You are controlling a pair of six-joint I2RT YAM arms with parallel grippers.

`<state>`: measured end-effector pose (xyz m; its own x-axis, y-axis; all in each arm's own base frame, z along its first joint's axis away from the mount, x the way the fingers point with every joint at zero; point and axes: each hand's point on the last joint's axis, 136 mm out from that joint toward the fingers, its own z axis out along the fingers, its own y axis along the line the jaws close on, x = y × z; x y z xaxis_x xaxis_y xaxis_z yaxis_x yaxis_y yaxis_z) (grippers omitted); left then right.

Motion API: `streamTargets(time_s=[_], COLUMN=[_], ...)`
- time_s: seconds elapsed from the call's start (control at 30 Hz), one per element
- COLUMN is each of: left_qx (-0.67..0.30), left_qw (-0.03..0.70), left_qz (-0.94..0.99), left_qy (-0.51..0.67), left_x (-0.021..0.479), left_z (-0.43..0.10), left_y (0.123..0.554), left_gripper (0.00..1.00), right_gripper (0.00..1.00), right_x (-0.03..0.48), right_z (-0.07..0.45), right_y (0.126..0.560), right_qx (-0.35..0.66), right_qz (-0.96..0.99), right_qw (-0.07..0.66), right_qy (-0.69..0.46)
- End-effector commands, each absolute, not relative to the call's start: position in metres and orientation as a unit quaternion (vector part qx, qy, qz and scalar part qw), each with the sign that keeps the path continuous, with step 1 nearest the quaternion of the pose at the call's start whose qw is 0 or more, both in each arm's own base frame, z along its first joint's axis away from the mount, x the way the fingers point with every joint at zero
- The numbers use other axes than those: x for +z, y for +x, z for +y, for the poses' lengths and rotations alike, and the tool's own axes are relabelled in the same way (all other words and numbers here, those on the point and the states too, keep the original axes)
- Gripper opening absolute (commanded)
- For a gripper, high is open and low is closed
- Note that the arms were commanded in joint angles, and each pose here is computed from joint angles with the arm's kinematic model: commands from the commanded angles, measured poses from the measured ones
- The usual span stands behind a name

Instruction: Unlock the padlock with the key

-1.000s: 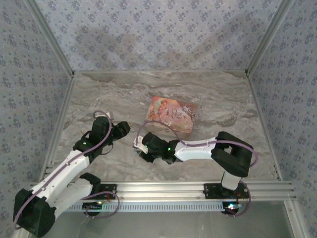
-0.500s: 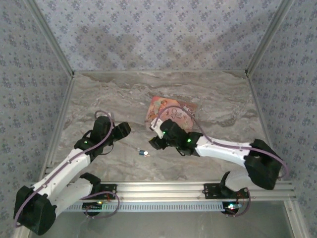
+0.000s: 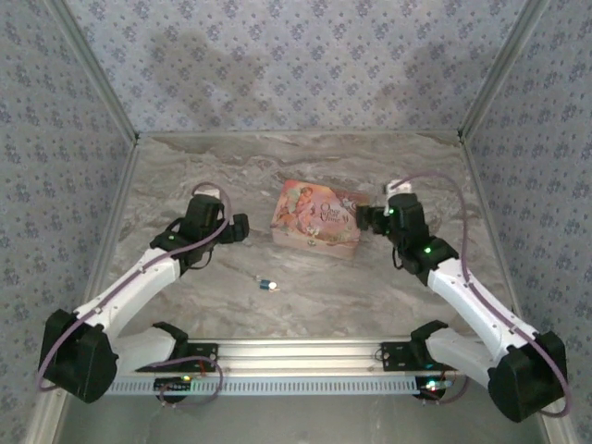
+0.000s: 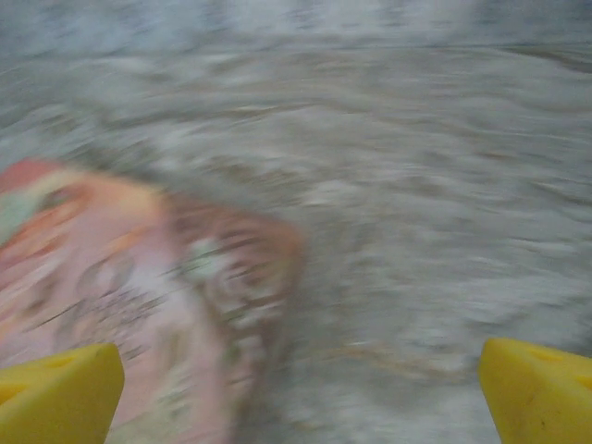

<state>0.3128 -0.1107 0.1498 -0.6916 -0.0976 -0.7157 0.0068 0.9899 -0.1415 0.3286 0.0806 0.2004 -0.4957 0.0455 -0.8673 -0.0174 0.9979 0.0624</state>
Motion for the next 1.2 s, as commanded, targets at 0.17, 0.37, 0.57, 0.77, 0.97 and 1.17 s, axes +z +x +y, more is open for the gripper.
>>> streamTargets(time_s=[0.17,0.37,0.57,0.77,0.97,1.17], left_qx=[0.071,0.093,0.07,0.053,0.077,0.087], left_qw=[0.476,0.511,0.556,0.601,0.568,0.565], left_qz=[0.872,0.849,0.822,0.797,0.816,0.817], left_qy=[-0.09,-0.093,-0.099,-0.036,-0.077,-0.077], left_x=[0.138,0.125,0.116,0.098,0.093,0.092], left_z=[-0.002,0.024,0.033,0.016,0.032,0.03], left_y=[0.344,0.357,0.378,0.39,0.393,0.391], left_gripper=[0.98,0.98,0.98,0.98,0.98,0.98], right_gripper=[1.0,1.0,1.0,1.0,1.0,1.0], right_x=[0.155,0.11,0.118,0.105,0.088,0.087], right_z=[-0.046,-0.059,-0.051,-0.035,-0.038,-0.033], right_y=[0.333,0.344,0.362,0.383,0.384,0.387], right_qx=[-0.191,-0.232,-0.209,-0.148,-0.103,-0.079], right_qz=[0.836,0.835,0.805,0.81,0.814,0.824], right_qw=[0.48,0.466,0.535,0.563,0.569,0.559], right_qy=[0.183,0.179,0.146,0.074,0.066,0.054])
